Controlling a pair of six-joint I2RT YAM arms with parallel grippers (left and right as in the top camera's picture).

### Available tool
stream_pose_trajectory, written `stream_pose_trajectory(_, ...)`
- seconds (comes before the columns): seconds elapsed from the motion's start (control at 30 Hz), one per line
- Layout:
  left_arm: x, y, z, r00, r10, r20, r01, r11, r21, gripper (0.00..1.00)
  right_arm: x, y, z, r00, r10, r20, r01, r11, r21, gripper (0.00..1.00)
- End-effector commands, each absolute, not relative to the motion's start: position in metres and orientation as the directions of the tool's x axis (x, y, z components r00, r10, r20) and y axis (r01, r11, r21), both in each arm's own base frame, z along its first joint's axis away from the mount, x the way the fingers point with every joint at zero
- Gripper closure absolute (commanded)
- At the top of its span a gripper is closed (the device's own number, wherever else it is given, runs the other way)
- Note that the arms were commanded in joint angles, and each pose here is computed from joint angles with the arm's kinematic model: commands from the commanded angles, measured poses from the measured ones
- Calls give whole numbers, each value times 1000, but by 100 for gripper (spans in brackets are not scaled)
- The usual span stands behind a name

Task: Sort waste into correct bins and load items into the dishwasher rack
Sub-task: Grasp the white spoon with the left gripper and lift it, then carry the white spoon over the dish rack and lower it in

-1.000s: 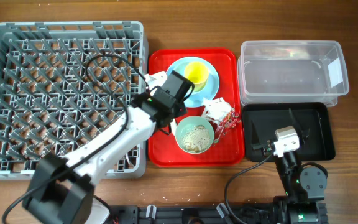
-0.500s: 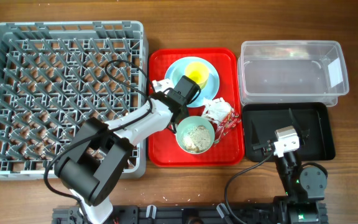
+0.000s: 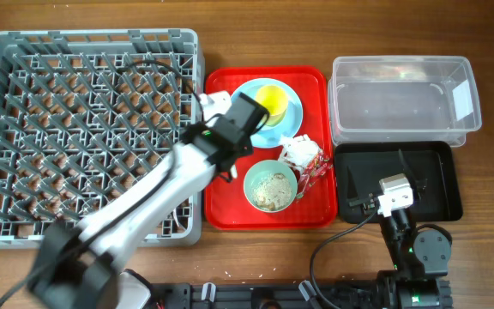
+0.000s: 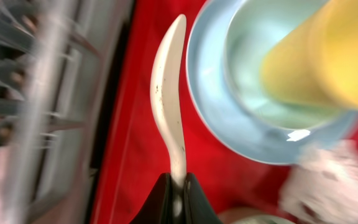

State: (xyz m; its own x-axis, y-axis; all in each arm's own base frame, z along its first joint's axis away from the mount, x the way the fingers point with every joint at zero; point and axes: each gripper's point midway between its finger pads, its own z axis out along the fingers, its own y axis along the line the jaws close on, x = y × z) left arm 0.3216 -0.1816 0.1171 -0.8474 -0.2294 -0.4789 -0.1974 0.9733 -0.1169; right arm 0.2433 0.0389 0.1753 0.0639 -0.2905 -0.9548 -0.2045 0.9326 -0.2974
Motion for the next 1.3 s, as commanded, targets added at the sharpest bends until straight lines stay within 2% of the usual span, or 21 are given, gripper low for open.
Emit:
stream_pose_trajectory(0.0,318,-157,183,-784,-190,-591,-135,981,-136,96,244,37,177,71,-301,-951,-191,932,-309,0)
stream_pose_trajectory(0.13,310,-105,207,-777,-116,-619,-113,993,-45,96,244,37,177,71,-300,-951,-191,932,-308,0)
stream_pose_trajectory(0.23,307,-81,196,-813,-110,-572,-141,990,9,96,244,37,177,71,-301,-951,-191,932,-309,0)
stream_pose_trajectory(0.4,309,-80,168,-882,-64,-467,-87,996,28,96,244,37,177,71,-301,-951,-191,932,-309,0)
stream_pose_trajectory(0.63,316,-39,145,-903,-62,-425,-177,956,235,96,244,37,177,71,-301,-951,-191,932,-309,0)
stream_pose_trajectory(0.83,297,-31,129,-943,-68,-327,-163,948,275,96,244,37,177,71,-300,-951,-191,932,-308,0)
stream_pose_trajectory(1.0,281,-36,104,-963,-69,-259,-135,960,245,96,244,37,177,71,-301,-951,-191,932,-309,0)
stream_pose_trajectory(1.27,275,-34,87,-967,-69,-247,-132,959,249,96,244,37,177,71,-301,-951,-191,932,-309,0)
